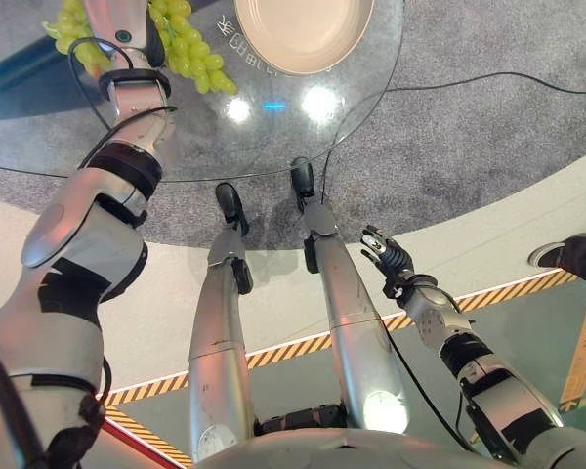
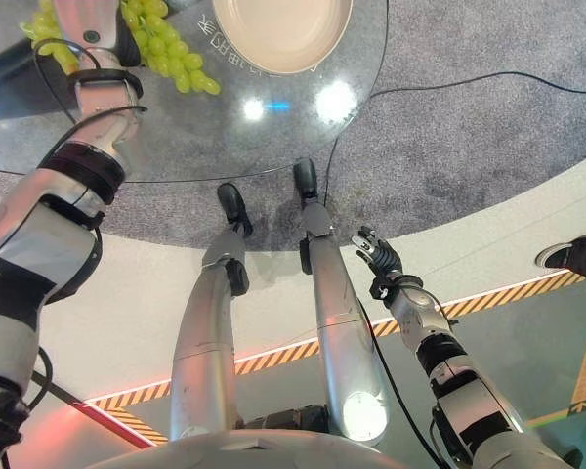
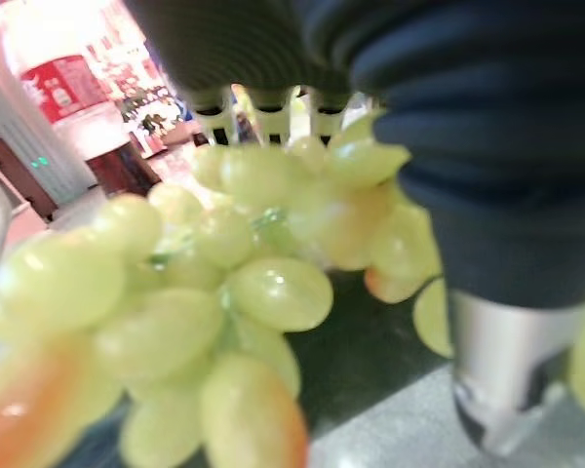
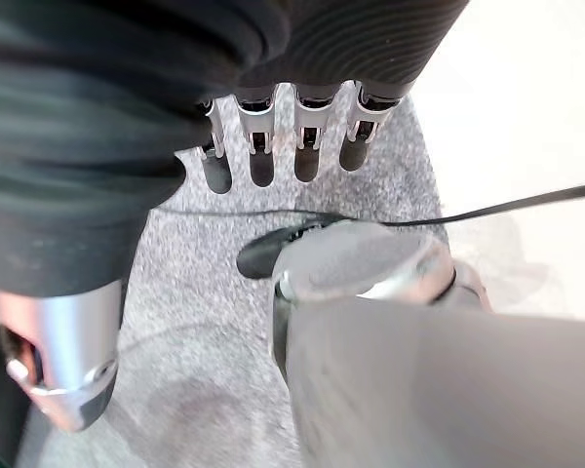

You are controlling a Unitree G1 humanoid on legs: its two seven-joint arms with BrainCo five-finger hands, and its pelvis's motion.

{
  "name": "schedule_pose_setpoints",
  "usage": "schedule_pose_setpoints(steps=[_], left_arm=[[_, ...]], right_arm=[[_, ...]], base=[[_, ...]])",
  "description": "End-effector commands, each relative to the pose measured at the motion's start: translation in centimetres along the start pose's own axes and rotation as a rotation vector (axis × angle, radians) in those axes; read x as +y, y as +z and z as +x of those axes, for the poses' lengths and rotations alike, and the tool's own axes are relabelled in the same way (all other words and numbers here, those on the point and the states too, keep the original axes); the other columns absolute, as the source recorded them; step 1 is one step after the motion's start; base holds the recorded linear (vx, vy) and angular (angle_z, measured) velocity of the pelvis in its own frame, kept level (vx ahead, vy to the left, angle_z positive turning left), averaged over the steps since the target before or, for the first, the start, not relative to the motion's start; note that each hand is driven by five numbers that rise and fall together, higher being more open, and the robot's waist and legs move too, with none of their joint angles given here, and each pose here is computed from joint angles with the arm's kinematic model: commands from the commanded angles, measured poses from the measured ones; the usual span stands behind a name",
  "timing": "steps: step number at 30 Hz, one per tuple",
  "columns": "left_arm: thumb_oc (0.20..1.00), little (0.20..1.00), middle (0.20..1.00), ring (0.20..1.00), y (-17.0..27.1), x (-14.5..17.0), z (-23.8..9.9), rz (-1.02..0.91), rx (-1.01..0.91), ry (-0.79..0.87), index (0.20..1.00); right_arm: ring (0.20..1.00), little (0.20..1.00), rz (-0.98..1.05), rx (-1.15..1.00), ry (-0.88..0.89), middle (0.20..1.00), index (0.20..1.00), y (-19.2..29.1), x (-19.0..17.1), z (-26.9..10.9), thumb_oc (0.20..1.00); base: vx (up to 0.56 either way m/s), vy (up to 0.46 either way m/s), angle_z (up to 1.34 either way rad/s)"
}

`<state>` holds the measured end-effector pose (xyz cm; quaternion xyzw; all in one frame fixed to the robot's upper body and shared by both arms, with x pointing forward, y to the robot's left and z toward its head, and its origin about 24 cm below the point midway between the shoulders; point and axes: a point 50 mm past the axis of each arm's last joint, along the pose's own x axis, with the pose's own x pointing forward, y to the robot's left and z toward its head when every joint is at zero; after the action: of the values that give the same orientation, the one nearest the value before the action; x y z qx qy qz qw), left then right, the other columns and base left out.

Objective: Pick up fruits into the plate

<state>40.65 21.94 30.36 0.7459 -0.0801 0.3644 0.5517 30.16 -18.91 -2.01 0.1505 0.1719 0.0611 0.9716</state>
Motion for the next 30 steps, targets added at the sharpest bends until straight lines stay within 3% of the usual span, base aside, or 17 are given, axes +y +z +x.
schedule_pose_setpoints(steps=[1,2,3,19,30], left_arm=[[1.000,1.000,1.000,1.000,-3.2,-3.4,-1.0,0.121,0.093,-0.131,1.000],[1.000,1.000,1.000,1.000,-3.4,-3.4,-0.9,0.123,0.096,-0.132,1.000],[0.200,0.200,0.200,0.200,-3.5,-3.4,-0.9,0.122,0.093,-0.133,0.200],[0.200,0.200,0.200,0.200,-2.2,-4.1,-1.4,0.044,0.019,-0.192,0.200],[0.200,0.200,0.200,0.200,-0.9,-5.8,-3.3,-0.145,-0.033,-0.250,0.200]], right_arm=[[1.000,1.000,0.070,0.027,0.035,1.000,1.000,-2.3,0.0,-1.4,1.000],[1.000,1.000,0.071,0.027,0.037,1.000,1.000,-2.3,0.1,-1.4,1.000],[1.000,1.000,0.072,0.026,0.039,1.000,1.000,-2.3,0.1,-1.4,1.000],[1.000,1.000,0.073,-0.005,0.038,1.000,1.000,-1.9,0.3,-1.6,1.000],[1.000,1.000,0.059,-0.033,0.037,1.000,1.000,-1.8,0.5,-1.9,1.000]], base=[[0.00,-0.011,-0.06],[0.00,0.000,-0.04],[0.00,0.000,0.00],[0.00,0.000,0.00],[-0.01,0.024,0.02]])
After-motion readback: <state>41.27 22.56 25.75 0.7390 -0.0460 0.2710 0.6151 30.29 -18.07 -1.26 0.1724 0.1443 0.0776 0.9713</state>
